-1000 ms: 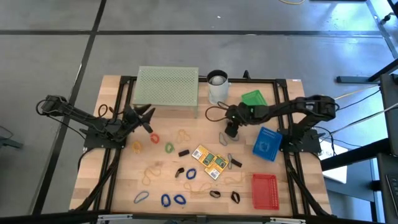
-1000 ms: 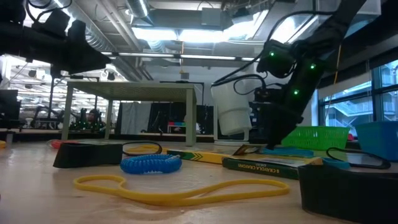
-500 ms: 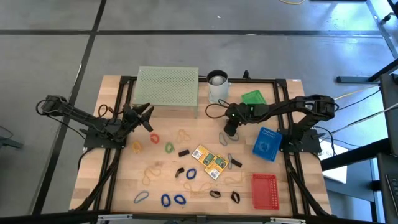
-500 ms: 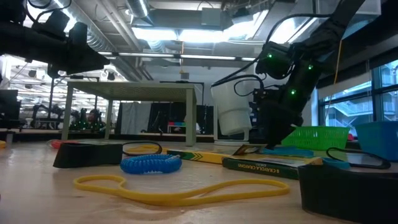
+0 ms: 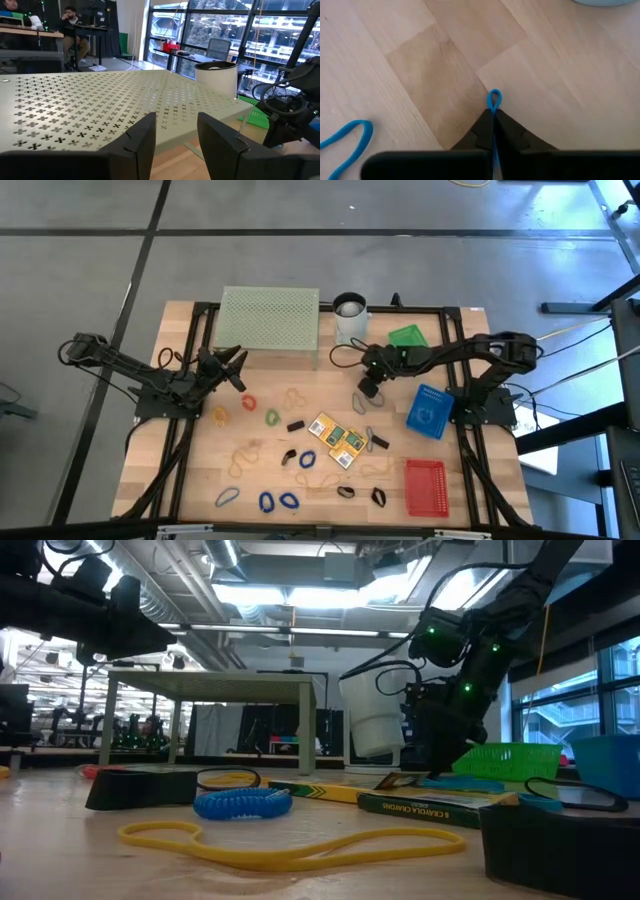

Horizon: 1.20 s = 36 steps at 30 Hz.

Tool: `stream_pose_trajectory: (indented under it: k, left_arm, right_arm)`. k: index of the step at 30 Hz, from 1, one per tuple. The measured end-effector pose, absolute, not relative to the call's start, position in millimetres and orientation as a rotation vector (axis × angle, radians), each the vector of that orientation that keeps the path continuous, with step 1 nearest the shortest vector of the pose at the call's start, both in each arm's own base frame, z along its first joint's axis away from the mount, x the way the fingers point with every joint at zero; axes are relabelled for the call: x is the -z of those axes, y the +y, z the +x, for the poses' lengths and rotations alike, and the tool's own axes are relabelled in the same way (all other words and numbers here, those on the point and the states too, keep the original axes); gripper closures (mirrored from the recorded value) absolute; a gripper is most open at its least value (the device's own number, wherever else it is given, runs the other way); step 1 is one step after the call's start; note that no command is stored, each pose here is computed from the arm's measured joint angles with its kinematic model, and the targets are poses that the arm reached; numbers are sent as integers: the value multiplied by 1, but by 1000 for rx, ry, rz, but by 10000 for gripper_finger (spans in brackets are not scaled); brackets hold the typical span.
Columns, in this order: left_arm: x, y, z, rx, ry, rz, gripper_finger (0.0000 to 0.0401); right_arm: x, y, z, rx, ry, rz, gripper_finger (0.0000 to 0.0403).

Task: Pick & Place Office Desk Supplies
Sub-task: Put the blue rubber band into the green bin

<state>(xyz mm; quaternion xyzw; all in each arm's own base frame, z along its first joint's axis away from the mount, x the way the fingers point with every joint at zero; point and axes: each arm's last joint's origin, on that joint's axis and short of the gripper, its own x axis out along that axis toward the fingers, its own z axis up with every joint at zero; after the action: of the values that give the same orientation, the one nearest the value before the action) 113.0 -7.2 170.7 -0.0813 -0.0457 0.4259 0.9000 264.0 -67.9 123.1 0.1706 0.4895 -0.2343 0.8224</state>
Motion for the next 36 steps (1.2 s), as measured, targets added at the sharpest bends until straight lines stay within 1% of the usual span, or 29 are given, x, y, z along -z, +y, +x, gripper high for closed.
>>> stream_pose_trajectory:
  k: [6, 13, 23, 28, 32, 36]
  left_arm:
    - [-171, -7, 113, -880, -99, -177, 262]
    - [-171, -7, 113, -878, -102, -185, 262]
    - [-170, -7, 113, -877, -100, -183, 262]
    - [-170, -7, 113, -877, -99, -181, 262]
    - [-170, -7, 113, -877, -95, -178, 262]
    - [-170, -7, 113, -877, -96, -178, 262]
  right_arm:
    - [-153, -74, 278, 524, 912, 313, 397]
    - [-192, -76, 281, 562, 766, 278, 398]
    - [-263, -73, 249, 678, 472, 214, 398]
    - [-291, -68, 230, 680, 343, 197, 398]
    - [-299, -67, 218, 724, 329, 168, 398]
    - [-291, -69, 212, 807, 421, 142, 397]
